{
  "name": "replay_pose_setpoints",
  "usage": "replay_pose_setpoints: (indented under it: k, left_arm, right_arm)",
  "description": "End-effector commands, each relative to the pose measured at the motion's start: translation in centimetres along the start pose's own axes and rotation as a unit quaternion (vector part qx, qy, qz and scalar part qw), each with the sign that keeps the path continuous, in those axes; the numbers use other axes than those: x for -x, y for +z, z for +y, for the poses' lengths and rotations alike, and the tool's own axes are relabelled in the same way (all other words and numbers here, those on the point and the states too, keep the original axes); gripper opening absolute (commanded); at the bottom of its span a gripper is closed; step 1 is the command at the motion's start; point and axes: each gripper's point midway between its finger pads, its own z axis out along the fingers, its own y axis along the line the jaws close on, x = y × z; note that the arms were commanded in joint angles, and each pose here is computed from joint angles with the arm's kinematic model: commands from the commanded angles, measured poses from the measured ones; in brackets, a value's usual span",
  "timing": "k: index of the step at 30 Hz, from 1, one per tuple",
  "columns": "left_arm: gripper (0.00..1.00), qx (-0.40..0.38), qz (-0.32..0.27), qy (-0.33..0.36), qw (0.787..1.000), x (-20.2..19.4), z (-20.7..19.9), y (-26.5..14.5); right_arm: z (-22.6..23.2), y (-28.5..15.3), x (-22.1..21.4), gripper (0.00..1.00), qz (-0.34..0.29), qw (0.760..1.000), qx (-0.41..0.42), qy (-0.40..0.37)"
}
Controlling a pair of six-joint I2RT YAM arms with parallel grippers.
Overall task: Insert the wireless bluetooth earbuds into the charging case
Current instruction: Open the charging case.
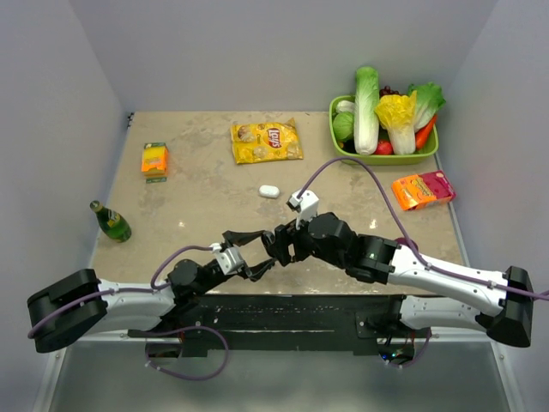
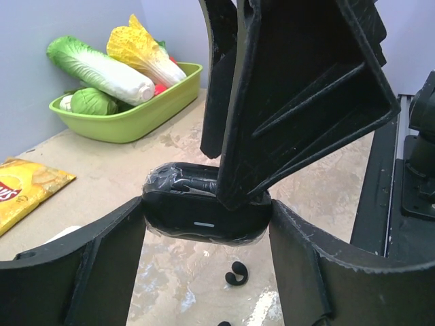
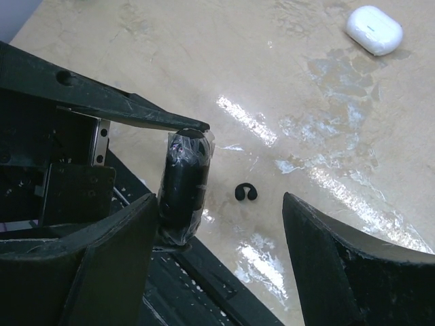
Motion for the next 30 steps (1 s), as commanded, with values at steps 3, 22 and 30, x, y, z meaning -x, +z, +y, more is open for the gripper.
replay_pose_setpoints:
  k: [3, 22, 30]
  left_arm:
    - [0.0, 0.011, -0.084, 0.017, 0.996, 3.4, 0.3, -1.7]
    - [0.0, 0.029, -0.074, 0.018, 0.997, 2.8, 0.9, -1.8]
    - [0.0, 0.032, -0.07, 0.018, 0.997, 2.5, 1.0, -2.0]
  right_arm:
    - [-0.9, 0.5, 0.0, 0.74, -0.002, 1.0, -0.001, 0.02]
    - [-2.9, -0.6, 0.9, 0.73, -0.029, 0.998, -0.026, 0.043]
    - [-0.9, -2.2, 3.6, 0.72, -0.09, 0.993, 0.038, 0.066]
